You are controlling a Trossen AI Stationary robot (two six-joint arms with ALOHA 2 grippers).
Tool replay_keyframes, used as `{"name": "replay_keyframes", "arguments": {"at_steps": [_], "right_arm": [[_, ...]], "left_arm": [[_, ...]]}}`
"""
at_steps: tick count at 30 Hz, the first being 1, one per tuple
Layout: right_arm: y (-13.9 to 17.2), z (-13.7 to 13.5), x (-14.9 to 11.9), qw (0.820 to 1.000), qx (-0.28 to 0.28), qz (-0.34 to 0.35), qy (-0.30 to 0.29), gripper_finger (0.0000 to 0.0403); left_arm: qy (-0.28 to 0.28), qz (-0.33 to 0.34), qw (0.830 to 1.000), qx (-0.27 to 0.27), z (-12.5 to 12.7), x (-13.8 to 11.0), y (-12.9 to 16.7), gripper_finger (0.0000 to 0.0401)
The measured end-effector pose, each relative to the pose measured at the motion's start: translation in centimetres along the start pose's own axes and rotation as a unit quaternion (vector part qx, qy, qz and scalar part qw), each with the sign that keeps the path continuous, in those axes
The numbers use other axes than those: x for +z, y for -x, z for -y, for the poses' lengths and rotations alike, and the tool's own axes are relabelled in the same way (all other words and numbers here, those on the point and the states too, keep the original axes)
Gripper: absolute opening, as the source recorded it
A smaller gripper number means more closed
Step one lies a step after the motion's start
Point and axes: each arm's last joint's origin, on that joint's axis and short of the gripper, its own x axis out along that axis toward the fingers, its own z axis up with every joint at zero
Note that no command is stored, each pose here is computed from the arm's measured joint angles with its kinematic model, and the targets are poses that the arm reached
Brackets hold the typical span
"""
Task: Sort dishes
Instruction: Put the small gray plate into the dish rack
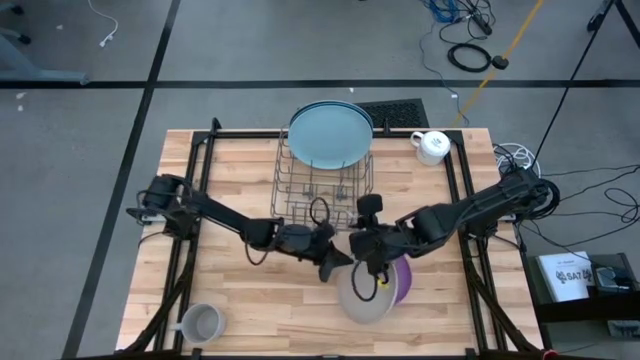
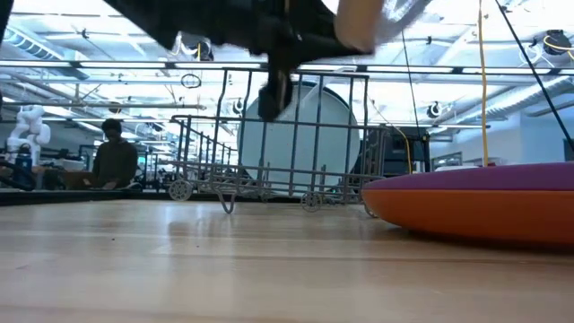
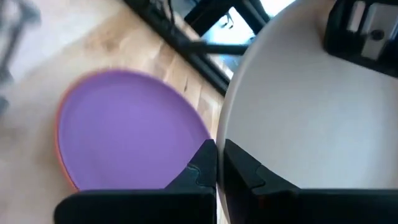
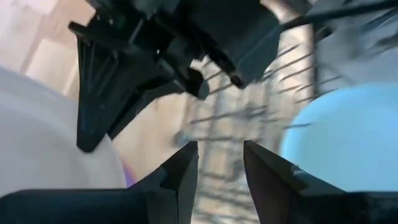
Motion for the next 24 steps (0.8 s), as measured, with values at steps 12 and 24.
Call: {"name": "replay_keyframes", "arguments": {"at_steps": [12, 24], "right_arm": [[9.8, 5.5, 5.6, 0.981, -0.126, 0.146, 0.026, 0.0125], [13.4, 8.7, 6.2, 0.965, -0.201, 0.166, -0.003, 0.0125]], "left_arm": [[-0.116, 0.099, 0.986, 0.068, 4.8, 5.4, 7.7, 0.0008], [-0.261, 0.302, 0.842, 0.364, 5.4, 11.1, 15.4, 0.0007]]}}
